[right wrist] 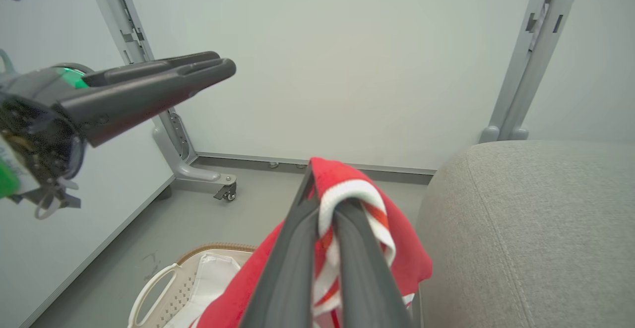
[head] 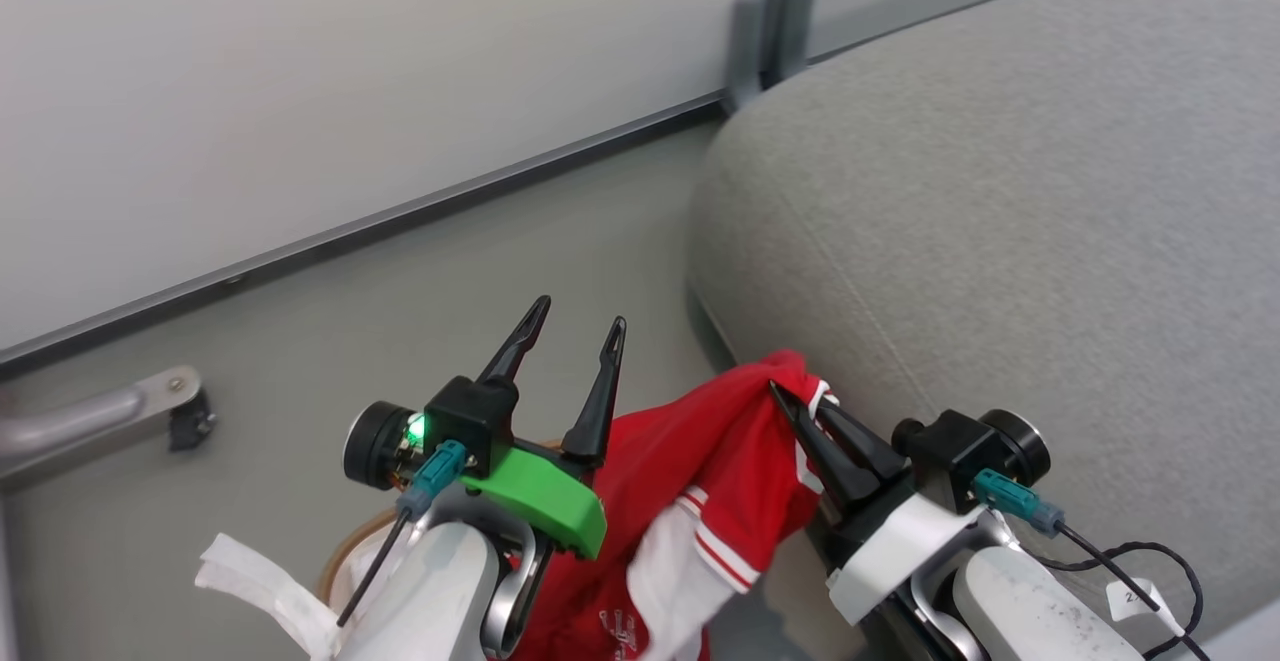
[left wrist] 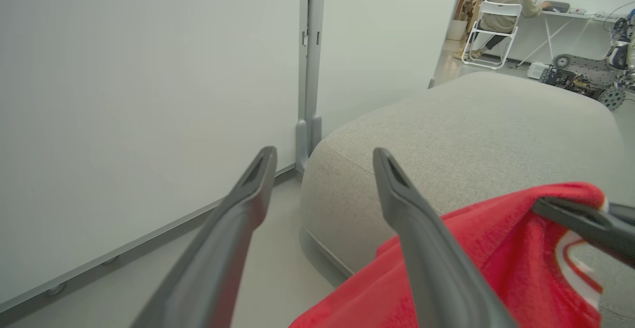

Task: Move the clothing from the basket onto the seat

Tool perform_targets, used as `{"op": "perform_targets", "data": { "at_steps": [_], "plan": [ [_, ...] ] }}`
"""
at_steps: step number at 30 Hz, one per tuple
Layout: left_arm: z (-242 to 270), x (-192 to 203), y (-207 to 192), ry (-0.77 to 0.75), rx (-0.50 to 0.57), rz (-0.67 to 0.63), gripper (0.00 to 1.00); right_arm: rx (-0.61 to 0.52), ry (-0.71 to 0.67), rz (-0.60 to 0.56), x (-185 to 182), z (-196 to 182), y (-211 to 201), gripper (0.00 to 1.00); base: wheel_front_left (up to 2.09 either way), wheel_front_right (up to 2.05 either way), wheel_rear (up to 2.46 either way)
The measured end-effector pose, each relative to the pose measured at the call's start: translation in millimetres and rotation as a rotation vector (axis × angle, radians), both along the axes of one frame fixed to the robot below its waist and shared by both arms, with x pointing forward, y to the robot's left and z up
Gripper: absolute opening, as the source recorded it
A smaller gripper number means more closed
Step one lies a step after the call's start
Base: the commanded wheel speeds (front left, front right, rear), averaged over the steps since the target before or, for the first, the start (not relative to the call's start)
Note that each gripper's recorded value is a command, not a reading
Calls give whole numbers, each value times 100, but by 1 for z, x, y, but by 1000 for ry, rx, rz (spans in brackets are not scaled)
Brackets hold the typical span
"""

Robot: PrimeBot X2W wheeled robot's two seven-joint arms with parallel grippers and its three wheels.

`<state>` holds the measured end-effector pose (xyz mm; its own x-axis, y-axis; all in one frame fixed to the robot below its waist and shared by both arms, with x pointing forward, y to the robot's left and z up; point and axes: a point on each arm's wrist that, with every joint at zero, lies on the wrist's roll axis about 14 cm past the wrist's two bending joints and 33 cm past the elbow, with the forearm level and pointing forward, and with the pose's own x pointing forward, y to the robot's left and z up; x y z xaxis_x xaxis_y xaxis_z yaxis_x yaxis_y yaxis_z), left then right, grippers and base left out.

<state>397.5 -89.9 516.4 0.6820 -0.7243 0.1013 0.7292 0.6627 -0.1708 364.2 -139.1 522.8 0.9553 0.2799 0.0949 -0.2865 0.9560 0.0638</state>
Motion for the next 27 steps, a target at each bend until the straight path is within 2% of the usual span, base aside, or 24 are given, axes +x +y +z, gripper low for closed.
{"op": "perform_targets", "data": {
  "at_steps": [8,15,20,27],
  "plan": [
    [-6,-16,-44,17,-6,-137,100,-21,-37,-154,-21,14,-49,0,0,0,0],
    [-12,-36,-75,31,-8,-255,100,-94,-88,-283,-37,33,-96,0,0,0,0],
    [-15,-35,-86,36,-19,-291,100,-231,-159,-313,-24,66,-126,0,0,0,0],
    [-27,-28,-92,51,-28,-312,100,-504,-301,-301,14,137,-156,0,0,0,0]
  ]
}}
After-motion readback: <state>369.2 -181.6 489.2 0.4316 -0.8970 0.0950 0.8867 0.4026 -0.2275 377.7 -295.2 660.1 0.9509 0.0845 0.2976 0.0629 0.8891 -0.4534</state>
